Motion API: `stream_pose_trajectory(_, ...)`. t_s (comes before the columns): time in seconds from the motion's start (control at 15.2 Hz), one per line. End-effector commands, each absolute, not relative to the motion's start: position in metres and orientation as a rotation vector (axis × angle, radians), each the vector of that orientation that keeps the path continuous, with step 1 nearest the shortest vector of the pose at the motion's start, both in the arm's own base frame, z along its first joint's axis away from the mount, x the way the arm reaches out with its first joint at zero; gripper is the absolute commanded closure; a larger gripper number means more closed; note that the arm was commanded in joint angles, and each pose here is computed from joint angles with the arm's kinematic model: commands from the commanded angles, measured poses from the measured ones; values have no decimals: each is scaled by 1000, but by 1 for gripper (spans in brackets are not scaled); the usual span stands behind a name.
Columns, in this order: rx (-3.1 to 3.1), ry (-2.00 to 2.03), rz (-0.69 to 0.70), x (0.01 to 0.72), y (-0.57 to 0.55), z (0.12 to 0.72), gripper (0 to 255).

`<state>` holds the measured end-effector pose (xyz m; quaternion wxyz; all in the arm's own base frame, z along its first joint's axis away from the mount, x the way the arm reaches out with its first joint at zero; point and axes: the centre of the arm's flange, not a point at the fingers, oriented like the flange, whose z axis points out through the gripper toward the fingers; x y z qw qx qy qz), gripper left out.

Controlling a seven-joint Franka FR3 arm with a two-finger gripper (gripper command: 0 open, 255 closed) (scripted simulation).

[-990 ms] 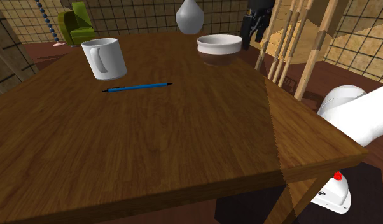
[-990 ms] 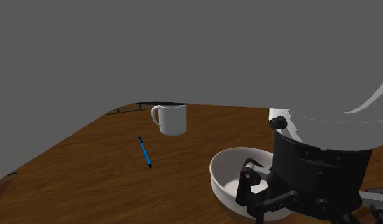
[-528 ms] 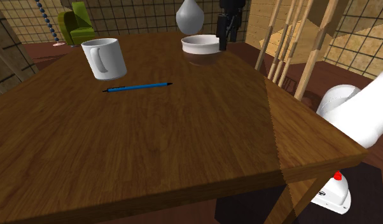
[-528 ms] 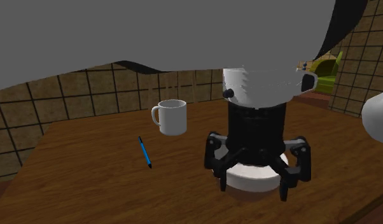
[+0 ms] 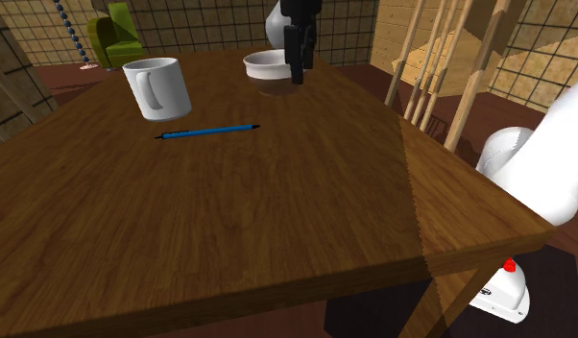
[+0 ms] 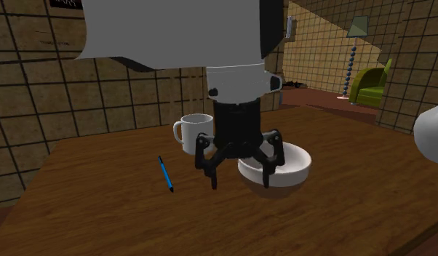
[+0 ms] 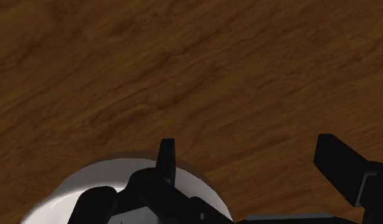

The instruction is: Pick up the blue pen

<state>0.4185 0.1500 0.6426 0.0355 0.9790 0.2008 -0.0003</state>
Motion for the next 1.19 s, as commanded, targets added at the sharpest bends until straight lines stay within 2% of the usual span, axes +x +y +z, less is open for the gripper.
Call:
stream_pose_trajectory(0.0, 2987, 717, -17, 428, 176, 644, 0)
stream_pose_trajectory(0.79, 2797, 1281, -111, 450, 335, 642, 0)
stream_pose_trajectory(1.12, 2785, 1307, -115, 450, 343, 621, 0)
